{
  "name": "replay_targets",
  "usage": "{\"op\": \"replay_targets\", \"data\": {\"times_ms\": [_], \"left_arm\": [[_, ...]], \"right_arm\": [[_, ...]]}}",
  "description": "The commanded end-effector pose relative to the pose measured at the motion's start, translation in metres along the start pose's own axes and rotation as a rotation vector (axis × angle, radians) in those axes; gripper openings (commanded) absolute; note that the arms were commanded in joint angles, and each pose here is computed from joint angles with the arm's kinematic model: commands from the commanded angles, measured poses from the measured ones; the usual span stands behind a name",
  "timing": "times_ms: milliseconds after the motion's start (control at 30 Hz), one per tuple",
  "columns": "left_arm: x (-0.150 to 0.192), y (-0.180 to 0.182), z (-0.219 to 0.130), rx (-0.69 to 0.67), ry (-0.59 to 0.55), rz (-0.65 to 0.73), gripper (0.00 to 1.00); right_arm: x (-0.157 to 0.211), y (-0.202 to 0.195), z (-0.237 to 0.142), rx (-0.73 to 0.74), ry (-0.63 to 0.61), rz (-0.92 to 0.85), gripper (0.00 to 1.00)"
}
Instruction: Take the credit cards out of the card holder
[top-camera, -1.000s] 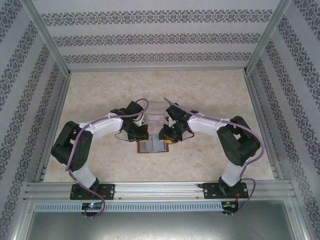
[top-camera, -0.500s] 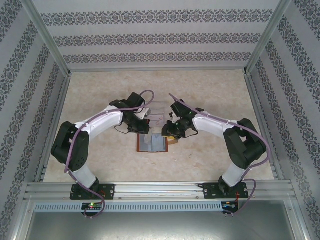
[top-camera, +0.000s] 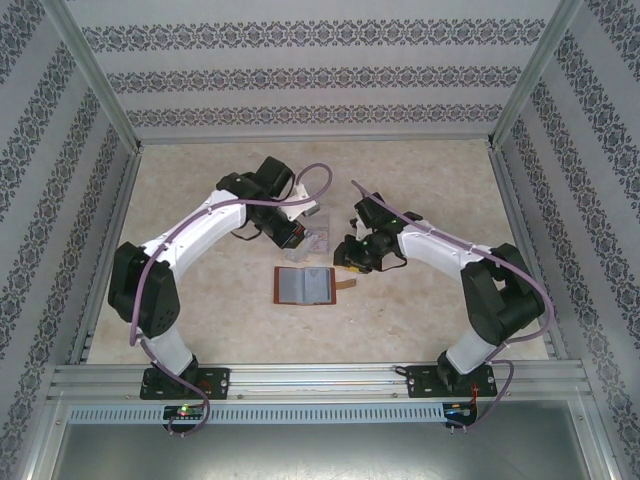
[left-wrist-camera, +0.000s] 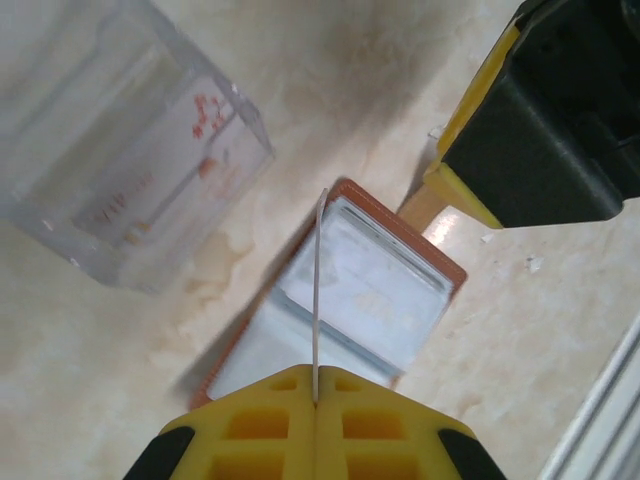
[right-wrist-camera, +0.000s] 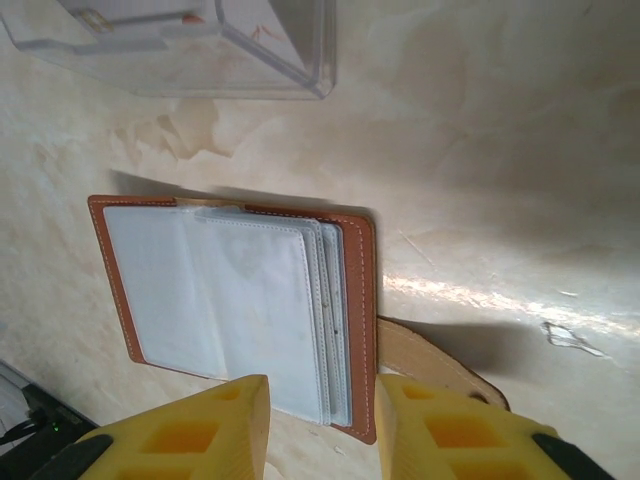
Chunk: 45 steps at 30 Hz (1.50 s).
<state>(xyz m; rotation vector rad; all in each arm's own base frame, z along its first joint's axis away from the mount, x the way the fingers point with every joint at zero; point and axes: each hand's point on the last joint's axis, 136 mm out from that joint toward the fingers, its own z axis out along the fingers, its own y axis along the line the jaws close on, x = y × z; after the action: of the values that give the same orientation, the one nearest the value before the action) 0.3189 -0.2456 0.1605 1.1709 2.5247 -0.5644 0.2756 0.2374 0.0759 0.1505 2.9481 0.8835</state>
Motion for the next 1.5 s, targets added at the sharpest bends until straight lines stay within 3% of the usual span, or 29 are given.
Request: {"op": "replay_targets", "data": {"times_ms": [0,200,633,1000,1300,1467], "left_arm": [[0.000,0.005,0.000,0.017,0.064,0.193,0.00],[-0.017,0.024,0.004,-0.028,0.128,0.384,0.00],[-0.044,0.080,0.021,-0.192,0.253,0.649,0.00],[-0.040,0.077,0.048,-0.061,0.334,0.691,0.00],[-0.024,0.083,0.070,-0.037,0.443,0.706,0.00],[-0.022,0.071,0.076,0.021,0.429,0.703,0.00]], "right_arm": [[0.000,-0.007,-0.011,0.025,-0.014,-0.012,0.35],[0.000,-0.012,-0.019,0.035,-0.026,-0.010,0.35],[0.001,-0.021,-0.026,0.042,-0.044,0.018,0.35],[-0.001,-0.026,-0.028,0.044,-0.054,0.032,0.35],[0.002,-0.034,-0.026,0.053,-0.049,0.047,0.35],[0.003,-0.036,-0.025,0.051,-0.047,0.051,0.35]]}}
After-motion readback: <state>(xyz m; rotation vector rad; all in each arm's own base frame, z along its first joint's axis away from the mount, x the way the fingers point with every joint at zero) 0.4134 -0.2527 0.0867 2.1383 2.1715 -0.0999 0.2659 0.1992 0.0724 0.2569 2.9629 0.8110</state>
